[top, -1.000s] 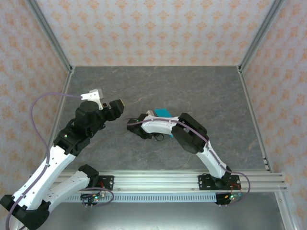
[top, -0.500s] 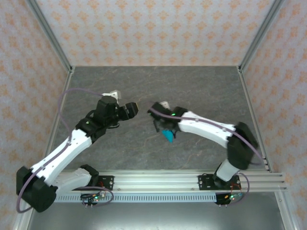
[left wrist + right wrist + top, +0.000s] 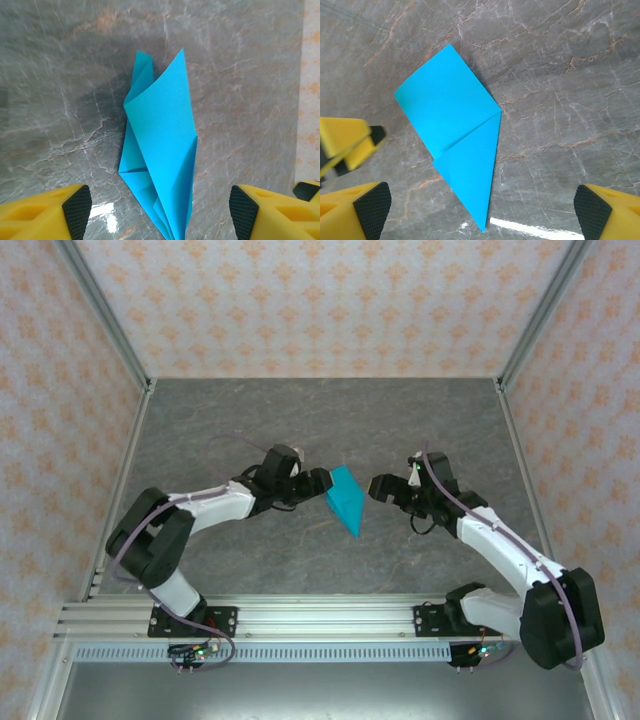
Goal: Fold a paper plane with a square sheet of paper (fold left side to right side)
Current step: Turn over the paper at the center of the table, then fold the wing for the fifth time at the center of the table.
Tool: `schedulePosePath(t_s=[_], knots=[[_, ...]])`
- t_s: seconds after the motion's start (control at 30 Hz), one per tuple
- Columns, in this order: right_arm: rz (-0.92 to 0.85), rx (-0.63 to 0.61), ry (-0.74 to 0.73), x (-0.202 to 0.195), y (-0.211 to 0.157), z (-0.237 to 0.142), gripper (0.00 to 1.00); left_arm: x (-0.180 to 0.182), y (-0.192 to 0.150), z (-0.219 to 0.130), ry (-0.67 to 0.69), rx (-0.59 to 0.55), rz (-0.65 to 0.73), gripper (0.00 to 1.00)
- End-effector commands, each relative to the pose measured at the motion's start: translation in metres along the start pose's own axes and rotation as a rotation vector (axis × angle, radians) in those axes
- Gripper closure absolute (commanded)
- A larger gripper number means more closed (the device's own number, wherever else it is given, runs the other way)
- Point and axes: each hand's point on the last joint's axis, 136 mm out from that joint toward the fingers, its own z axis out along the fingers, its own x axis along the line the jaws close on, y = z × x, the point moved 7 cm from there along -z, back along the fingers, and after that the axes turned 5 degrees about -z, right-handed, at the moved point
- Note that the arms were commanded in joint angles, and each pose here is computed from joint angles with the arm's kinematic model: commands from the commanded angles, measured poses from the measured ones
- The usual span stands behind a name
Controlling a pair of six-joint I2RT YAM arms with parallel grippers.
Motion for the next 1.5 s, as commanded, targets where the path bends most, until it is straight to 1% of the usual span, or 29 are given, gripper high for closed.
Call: schedulePosePath(t_s=[0.0,0.13,0.23,0.33,0.43,0.57,0.67,0.77,0.93,1.03,1.1,1.17,1.33,1.47], knots=[[0.001,-0.024,0.158,0.014,0.008,-0.006,0.03,-0.029,0.012,0.009,-0.104,-0.015,0.007,0.26],[0.001,-0.014,0.18,0.012,0.009,-0.008,0.03,-0.024,0.012,0.028,-0.075,0.01,-0.005,0.28],[0.023,-0.017,0.174,0.007,0.01,-0.008,0.03,-0.027,0.013,0.039,-0.11,0.026,-0.017,0.3],[0.041,-0.013,0.157,0.0,0.011,-0.007,0.03,-0.032,0.015,0.045,-0.13,0.039,-0.005,0.37],[0.039,-0.008,0.168,-0.002,0.012,-0.007,0.02,-0.03,0.017,0.054,-0.113,0.044,0.012,0.49],[-0.012,-0.022,0.175,-0.001,0.014,-0.009,0.02,-0.029,0.018,0.056,-0.112,0.029,0.034,0.75],[-0.05,-0.019,0.154,-0.001,0.015,-0.01,0.02,-0.031,0.019,0.05,-0.118,0.01,0.088,0.86],[-0.12,-0.012,0.207,0.005,0.014,-0.011,0.02,-0.037,0.018,0.038,-0.146,0.004,0.159,0.94],[-0.189,-0.032,0.261,0.011,0.015,-0.007,0.02,-0.058,0.012,0.007,-0.245,0.017,0.305,1.0],[-0.221,-0.029,0.375,0.022,0.018,-0.004,0.07,-0.063,0.008,-0.012,-0.291,0.044,0.369,1.0],[-0.241,-0.026,0.501,0.034,0.022,-0.007,0.12,-0.067,0.007,-0.025,-0.336,0.054,0.394,1.0],[-0.252,-0.024,0.581,0.039,0.028,-0.008,0.14,-0.07,0.005,-0.038,-0.376,0.066,0.419,1.0],[-0.34,-0.013,0.675,0.05,0.033,-0.019,0.18,-0.077,0.002,-0.06,-0.432,0.092,0.488,1.0],[-0.352,-0.004,0.673,0.051,0.035,-0.019,0.22,-0.085,0.001,-0.075,-0.496,0.091,0.514,1.0]])
